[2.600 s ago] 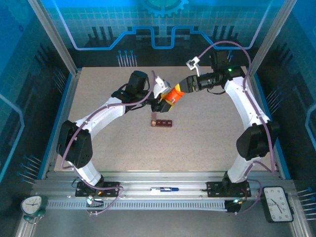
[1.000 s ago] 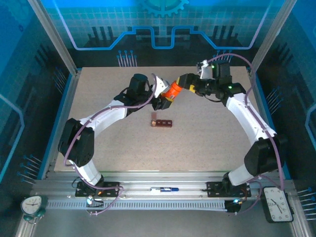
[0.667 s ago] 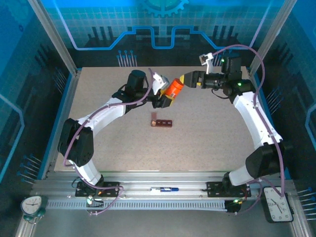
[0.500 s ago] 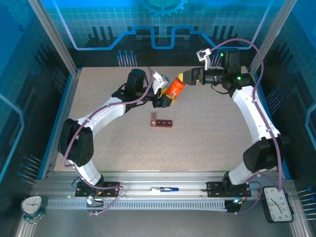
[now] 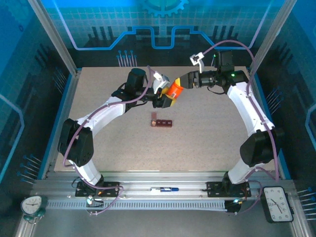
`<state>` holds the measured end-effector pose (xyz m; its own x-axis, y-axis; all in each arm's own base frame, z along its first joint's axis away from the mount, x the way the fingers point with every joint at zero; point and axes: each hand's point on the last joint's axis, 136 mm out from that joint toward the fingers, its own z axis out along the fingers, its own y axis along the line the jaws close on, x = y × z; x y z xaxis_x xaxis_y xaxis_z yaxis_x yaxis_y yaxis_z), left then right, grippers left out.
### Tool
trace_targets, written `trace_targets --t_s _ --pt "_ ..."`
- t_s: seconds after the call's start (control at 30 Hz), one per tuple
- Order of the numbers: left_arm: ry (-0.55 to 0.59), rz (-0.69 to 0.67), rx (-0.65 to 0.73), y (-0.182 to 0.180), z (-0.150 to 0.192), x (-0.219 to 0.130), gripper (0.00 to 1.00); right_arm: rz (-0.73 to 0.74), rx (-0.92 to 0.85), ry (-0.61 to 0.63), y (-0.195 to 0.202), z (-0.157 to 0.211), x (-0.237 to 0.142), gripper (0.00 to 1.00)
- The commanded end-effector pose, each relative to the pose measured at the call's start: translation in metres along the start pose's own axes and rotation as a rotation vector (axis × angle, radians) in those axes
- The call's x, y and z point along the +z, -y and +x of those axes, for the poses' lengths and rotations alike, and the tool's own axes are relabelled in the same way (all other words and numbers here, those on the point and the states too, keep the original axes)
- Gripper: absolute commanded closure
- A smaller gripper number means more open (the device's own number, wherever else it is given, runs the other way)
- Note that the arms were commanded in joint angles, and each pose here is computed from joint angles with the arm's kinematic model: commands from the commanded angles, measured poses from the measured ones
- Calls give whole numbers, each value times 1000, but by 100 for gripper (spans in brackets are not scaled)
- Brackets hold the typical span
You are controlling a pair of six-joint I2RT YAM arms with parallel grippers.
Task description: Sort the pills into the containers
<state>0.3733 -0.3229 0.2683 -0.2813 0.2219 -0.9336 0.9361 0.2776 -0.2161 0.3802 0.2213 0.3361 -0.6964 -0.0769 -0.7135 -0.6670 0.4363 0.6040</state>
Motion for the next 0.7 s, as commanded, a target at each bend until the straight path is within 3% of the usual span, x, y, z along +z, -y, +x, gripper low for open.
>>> trace_targets --t_s 0.0,0.33,0.5,0.67 --pt "43 34 39 10 -24 -7 100 -51 11 -23 -5 8 7 33" --pt "42 30 47 10 -25 -8 100 -58 46 -32 -1 13 15 59" --pt "50 -20 64 2 -29 -9 100 -12 90 -38 2 24 23 65" --pt "90 -158 127 -14 -37 -12 100 160 200 -17 21 46 39 66"
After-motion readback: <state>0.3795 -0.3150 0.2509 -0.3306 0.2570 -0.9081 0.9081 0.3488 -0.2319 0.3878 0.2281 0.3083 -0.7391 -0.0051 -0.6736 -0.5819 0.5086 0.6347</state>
